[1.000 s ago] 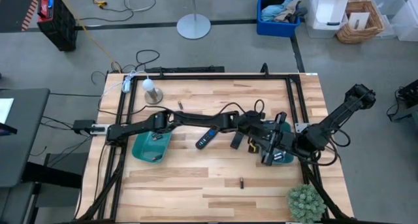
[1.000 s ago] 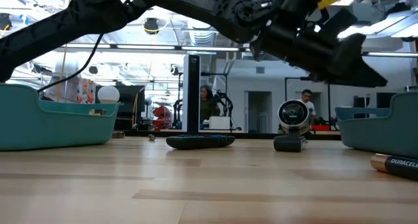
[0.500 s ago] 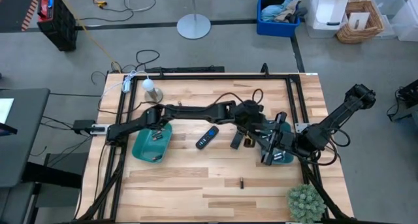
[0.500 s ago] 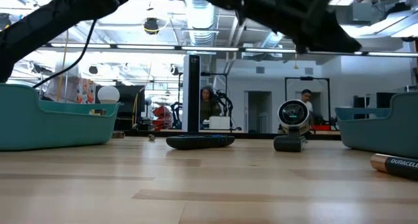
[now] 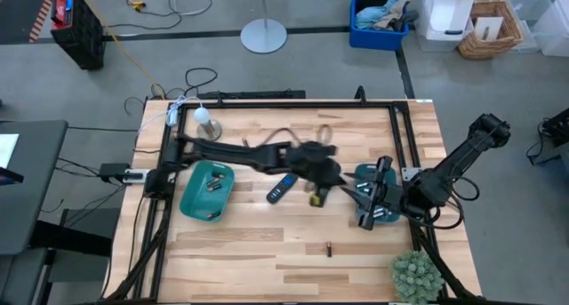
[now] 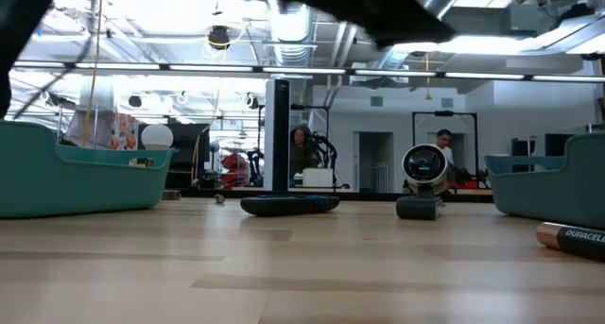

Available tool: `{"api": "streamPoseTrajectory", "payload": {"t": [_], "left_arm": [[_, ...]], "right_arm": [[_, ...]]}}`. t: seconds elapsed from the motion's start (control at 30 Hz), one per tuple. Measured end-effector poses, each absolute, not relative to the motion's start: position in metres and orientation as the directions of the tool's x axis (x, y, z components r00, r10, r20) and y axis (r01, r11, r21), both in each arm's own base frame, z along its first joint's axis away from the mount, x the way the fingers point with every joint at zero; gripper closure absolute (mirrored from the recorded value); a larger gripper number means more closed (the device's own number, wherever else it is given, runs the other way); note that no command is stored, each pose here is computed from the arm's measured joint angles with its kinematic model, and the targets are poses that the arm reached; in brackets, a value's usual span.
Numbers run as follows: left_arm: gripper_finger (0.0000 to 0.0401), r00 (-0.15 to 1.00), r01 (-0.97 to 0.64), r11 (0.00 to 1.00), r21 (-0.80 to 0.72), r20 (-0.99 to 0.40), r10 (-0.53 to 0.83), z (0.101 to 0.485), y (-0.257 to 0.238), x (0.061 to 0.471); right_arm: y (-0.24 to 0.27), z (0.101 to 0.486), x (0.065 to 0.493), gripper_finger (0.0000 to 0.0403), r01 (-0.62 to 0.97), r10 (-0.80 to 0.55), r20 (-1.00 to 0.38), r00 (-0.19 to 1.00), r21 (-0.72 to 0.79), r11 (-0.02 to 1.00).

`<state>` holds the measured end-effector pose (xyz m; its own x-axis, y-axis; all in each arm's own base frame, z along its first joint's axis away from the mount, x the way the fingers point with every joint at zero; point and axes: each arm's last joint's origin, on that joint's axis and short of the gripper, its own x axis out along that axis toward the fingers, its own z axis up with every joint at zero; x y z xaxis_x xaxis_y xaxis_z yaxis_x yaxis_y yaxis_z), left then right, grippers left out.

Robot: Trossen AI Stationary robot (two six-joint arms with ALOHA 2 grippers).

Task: Sort batteries
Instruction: Put the brown battery into the green bin

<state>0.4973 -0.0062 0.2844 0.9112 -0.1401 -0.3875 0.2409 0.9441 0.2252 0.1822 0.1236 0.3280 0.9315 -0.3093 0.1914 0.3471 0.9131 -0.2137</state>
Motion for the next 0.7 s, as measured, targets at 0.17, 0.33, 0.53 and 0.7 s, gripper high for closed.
{"api": "streamPoseTrajectory", "payload": {"t": [0.17,0.33,0.53,0.7], "left_arm": [[0.0400,0.954,0.127,0.976,0.176,-0.292,-0.072,0.267,-0.003,0.422],[0.0400,0.978,0.038,0.989,0.143,-0.208,-0.007,0.261,-0.003,0.344],[0.0401,0.971,-0.082,0.988,0.130,-0.212,0.109,0.252,0.000,0.272],[0.0401,0.950,-0.181,0.971,0.156,-0.226,0.213,0.239,0.004,0.232]], "right_arm": [[0.122,0.321,0.186,0.0230,0.339,-0.316,0.145,0.938,-0.174,0.925],[0.111,0.301,0.198,0.0230,0.359,-0.359,0.024,0.933,-0.071,0.931],[0.108,0.282,0.227,0.0230,0.322,-0.314,-0.124,0.941,0.042,0.946],[0.122,0.273,0.256,0.0228,0.335,-0.327,-0.243,0.913,-0.010,0.942]]}}
